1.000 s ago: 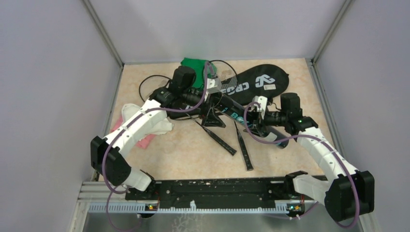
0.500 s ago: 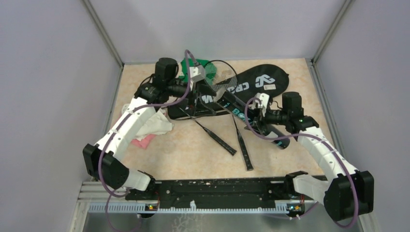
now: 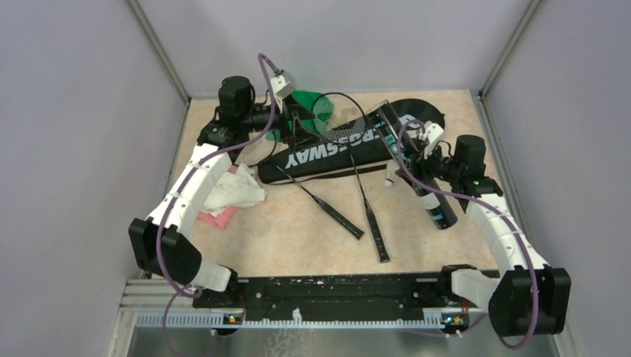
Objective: Pack up the badminton gear
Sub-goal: Pick up the shuttlecock at the center of the board.
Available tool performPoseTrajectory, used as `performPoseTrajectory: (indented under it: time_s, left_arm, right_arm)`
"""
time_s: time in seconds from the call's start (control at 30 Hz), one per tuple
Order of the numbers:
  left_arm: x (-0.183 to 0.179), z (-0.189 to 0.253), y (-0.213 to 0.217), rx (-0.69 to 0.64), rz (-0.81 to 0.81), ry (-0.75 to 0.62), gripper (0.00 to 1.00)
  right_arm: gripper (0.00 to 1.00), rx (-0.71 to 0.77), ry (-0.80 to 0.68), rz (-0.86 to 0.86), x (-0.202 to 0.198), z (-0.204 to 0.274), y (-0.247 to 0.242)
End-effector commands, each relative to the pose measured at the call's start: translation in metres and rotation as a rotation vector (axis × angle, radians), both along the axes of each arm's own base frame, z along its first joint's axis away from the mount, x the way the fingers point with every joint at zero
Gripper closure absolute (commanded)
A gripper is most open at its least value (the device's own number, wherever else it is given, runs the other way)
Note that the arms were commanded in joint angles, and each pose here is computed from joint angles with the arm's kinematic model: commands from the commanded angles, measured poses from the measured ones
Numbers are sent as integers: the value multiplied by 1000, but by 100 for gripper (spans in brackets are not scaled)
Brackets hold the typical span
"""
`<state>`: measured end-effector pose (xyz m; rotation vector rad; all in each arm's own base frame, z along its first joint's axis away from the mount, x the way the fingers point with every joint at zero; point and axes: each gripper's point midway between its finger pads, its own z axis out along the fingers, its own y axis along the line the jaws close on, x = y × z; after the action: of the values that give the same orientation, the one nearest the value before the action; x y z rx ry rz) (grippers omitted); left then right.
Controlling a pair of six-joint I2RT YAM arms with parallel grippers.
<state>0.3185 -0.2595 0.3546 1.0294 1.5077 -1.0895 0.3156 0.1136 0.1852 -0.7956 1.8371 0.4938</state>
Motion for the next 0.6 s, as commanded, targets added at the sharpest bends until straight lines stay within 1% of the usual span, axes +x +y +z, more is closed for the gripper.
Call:
performPoseTrajectory:
  time_s: [0.0,0.13,0.3,0.57]
  left_arm:
    - [35,-21,-6,2,73,35,1]
    - [54,-45,-19,13,64,76,1]
    - [69,-74,-46,31,14,110,1]
    - [84,-132,-108,75,-71,191,1]
  right_arm:
    - [70,43,-132,-148,26,52,-21]
    - [70,69,-141,-236,30,62,-41]
    - [70,89,-132,-308,32,74,-58]
    - [70,73,-113,-340,23,68,-64]
